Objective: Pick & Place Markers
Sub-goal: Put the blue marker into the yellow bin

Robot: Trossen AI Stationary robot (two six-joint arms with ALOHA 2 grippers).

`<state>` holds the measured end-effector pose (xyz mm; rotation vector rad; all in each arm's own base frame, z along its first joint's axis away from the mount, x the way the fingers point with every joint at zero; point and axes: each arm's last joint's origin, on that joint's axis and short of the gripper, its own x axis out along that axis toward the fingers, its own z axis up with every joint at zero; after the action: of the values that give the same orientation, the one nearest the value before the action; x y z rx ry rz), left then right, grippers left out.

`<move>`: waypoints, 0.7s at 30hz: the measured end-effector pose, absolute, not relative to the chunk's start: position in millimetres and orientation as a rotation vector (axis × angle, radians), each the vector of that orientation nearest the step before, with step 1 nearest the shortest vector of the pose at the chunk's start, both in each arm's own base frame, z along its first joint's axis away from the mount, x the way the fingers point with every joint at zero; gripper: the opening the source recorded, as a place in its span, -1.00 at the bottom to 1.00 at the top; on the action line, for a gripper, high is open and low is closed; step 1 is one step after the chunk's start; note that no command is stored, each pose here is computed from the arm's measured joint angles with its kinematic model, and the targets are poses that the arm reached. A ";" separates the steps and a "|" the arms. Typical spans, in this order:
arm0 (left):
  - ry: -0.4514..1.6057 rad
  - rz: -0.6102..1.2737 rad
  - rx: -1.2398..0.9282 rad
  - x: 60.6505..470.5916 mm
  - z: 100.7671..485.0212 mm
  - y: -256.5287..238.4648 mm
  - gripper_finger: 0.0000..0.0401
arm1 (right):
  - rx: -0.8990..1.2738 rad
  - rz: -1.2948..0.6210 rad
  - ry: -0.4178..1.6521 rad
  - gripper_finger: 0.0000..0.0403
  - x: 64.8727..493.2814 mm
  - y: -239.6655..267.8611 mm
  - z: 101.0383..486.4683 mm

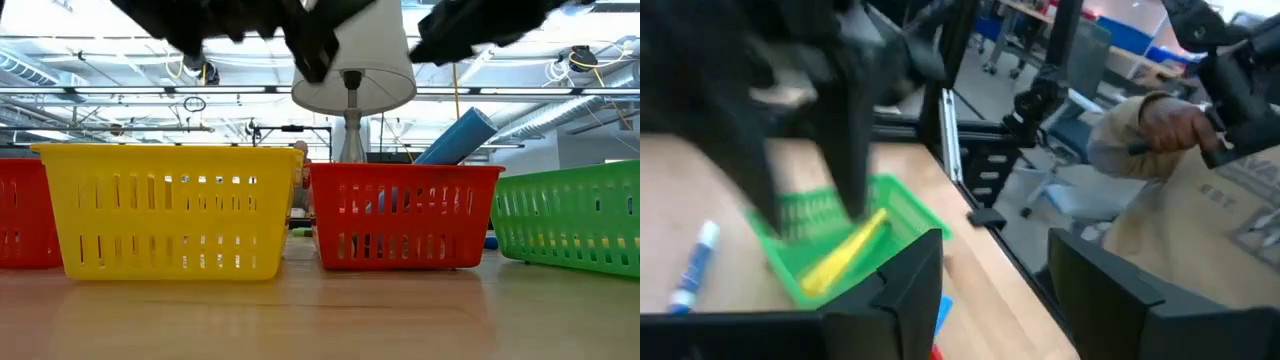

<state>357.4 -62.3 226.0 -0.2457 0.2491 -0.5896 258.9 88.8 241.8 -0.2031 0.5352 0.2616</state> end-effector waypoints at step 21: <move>0.014 -0.329 -0.105 310.4 313.2 -31.6 -0.32 | -0.101 0.456 0.763 -1.00 298.4 176.0 169.0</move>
<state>310.4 -31.6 313.2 -0.1045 0.0136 -0.3289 298.4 176.0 169.0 -0.1007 0.7634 0.4563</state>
